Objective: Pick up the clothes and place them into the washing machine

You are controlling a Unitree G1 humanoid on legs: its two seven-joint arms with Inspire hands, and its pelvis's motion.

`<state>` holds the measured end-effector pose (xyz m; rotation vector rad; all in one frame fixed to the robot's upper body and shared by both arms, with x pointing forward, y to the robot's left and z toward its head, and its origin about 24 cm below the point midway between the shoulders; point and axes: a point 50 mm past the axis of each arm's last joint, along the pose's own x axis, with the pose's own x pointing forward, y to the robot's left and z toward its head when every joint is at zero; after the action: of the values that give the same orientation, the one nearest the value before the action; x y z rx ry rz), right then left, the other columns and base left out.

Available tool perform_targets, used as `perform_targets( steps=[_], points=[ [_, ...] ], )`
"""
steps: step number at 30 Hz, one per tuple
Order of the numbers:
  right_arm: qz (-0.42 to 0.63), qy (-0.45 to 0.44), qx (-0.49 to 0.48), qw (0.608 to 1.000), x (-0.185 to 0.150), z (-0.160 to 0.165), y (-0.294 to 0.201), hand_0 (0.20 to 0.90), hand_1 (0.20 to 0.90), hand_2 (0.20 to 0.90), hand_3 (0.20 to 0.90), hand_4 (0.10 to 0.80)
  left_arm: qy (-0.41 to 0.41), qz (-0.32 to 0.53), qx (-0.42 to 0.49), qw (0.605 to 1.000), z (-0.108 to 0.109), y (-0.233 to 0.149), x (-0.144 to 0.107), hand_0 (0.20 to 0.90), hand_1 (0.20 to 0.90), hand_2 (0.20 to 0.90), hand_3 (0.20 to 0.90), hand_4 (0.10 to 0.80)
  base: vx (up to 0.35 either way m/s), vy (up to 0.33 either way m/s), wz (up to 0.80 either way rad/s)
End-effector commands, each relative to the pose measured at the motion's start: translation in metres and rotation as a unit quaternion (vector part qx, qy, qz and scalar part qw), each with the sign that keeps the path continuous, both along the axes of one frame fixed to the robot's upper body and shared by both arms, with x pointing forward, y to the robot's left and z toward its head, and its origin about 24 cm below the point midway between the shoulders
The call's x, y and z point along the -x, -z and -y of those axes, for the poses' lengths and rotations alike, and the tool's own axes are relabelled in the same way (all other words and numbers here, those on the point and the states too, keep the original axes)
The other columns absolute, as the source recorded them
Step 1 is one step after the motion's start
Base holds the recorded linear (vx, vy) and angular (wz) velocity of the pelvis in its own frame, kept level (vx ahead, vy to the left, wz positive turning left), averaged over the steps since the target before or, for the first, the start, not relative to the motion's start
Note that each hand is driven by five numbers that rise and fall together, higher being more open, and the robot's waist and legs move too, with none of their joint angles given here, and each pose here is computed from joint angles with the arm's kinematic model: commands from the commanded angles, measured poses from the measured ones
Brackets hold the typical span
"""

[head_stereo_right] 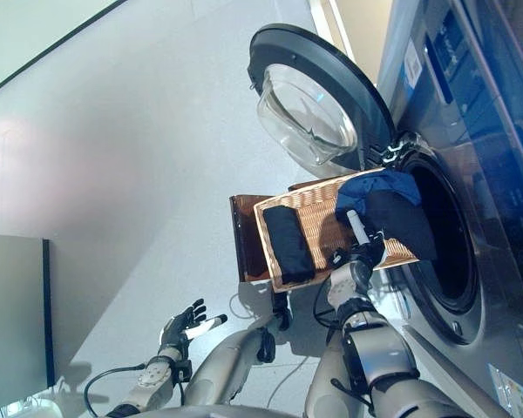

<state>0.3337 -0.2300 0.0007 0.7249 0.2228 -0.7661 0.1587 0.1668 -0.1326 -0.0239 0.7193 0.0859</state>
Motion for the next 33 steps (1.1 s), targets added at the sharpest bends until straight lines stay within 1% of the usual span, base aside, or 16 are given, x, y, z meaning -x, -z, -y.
perform_targets(
  steps=[1,3,4,6,7,8,9,11,12,14,15,16,19,22,28,33],
  points=[
    [0.106,-0.018,0.026,0.994,-0.044,-0.004,-0.072,0.900,0.900,0.900,0.900,0.800,-0.021,0.032,-0.039,0.998,-0.030,-0.010,-0.007,0.900,0.900,0.900,0.900,0.800,0.014,0.014,0.08],
    [0.120,0.017,0.036,0.992,-0.050,0.015,-0.098,0.900,0.900,0.900,0.900,0.800,-0.016,0.035,-0.039,0.998,-0.030,-0.011,-0.006,0.900,0.900,0.900,0.900,0.800,0.018,0.023,0.15],
    [0.121,0.017,0.037,0.992,-0.051,0.015,-0.099,0.900,0.900,0.900,0.900,0.800,-0.015,0.036,-0.039,0.998,-0.030,-0.011,-0.007,0.900,0.900,0.900,0.900,0.800,0.123,0.011,0.18],
    [0.127,0.043,0.044,0.990,-0.052,0.031,-0.114,0.900,0.900,0.900,0.900,0.800,-0.012,0.035,-0.039,0.999,-0.030,-0.010,-0.005,0.900,0.900,0.900,0.900,0.800,0.131,0.014,0.15],
    [0.137,0.081,0.051,0.986,-0.051,0.052,-0.134,0.900,0.900,0.900,0.900,0.800,-0.011,0.036,-0.042,0.998,-0.030,-0.011,-0.003,0.900,0.900,0.900,0.900,0.800,-0.076,0.035,0.11],
    [0.137,0.081,0.051,0.986,-0.051,0.052,-0.134,0.900,0.900,0.900,0.900,0.800,-0.010,0.036,-0.042,0.998,-0.030,-0.011,-0.003,0.900,0.900,0.900,0.900,0.800,0.034,0.042,0.19],
    [0.145,0.108,0.065,0.981,-0.050,0.067,-0.154,0.900,0.900,0.900,0.900,0.800,-0.012,0.034,-0.045,0.998,-0.032,-0.010,-0.001,0.900,0.900,0.900,0.900,0.800,-0.082,0.033,0.21],
    [0.153,0.119,0.068,0.979,-0.049,0.075,-0.166,0.900,0.900,0.900,0.900,0.800,-0.010,0.038,-0.043,0.998,-0.030,-0.011,-0.002,0.900,0.900,0.900,0.900,0.800,0.085,0.030,0.20],
    [0.155,0.138,0.088,0.974,-0.044,0.092,-0.183,0.900,0.900,0.900,0.900,0.800,-0.013,0.044,-0.042,0.998,-0.032,-0.013,-0.002,0.900,0.900,0.900,0.900,0.800,0.142,0.034,0.06],
    [0.160,0.144,0.103,0.971,-0.043,0.099,-0.195,0.900,0.900,0.900,0.900,0.800,-0.011,0.052,-0.042,0.998,-0.031,-0.015,-0.004,0.900,0.900,0.900,0.900,0.800,0.022,0.029,0.08],
    [0.163,0.144,0.111,0.970,-0.042,0.101,-0.201,0.774,0.774,0.774,0.774,0.710,-0.012,0.054,-0.042,0.998,-0.032,-0.016,-0.003,0.900,0.900,0.900,0.900,0.800,0.031,0.033,0.12],
    [0.167,0.151,0.127,0.966,-0.039,0.111,-0.215,0.200,0.200,0.200,0.200,0.300,-0.015,0.055,-0.050,0.997,-0.036,-0.017,-0.003,0.900,0.900,0.900,0.900,0.800,0.048,0.040,0.06],
    [0.172,0.157,0.139,0.963,-0.036,0.117,-0.226,0.200,0.200,0.200,0.200,0.300,-0.019,0.053,-0.056,0.997,-0.039,-0.017,-0.003,0.900,0.900,0.900,0.900,0.800,0.038,0.016,0.07],
    [0.180,0.150,0.158,0.959,-0.037,0.116,-0.238,0.200,0.200,0.200,0.200,0.300,-0.033,0.052,-0.060,0.996,-0.044,-0.017,-0.002,0.900,0.900,0.900,0.900,0.800,0.028,0.012,0.02],
    [0.185,0.149,0.165,0.957,-0.037,0.117,-0.239,0.200,0.200,0.200,0.200,0.300,-0.045,0.044,-0.057,0.996,-0.044,-0.014,0.000,0.900,0.900,0.900,0.900,0.800,-0.022,0.006,0.02],
    [0.184,0.167,0.161,0.955,-0.032,0.123,-0.233,0.200,0.200,0.200,0.200,0.300,-0.050,0.029,-0.057,0.997,-0.044,-0.010,0.004,0.900,0.900,0.900,0.900,0.800,-0.019,0.002,0.00]
  ],
)
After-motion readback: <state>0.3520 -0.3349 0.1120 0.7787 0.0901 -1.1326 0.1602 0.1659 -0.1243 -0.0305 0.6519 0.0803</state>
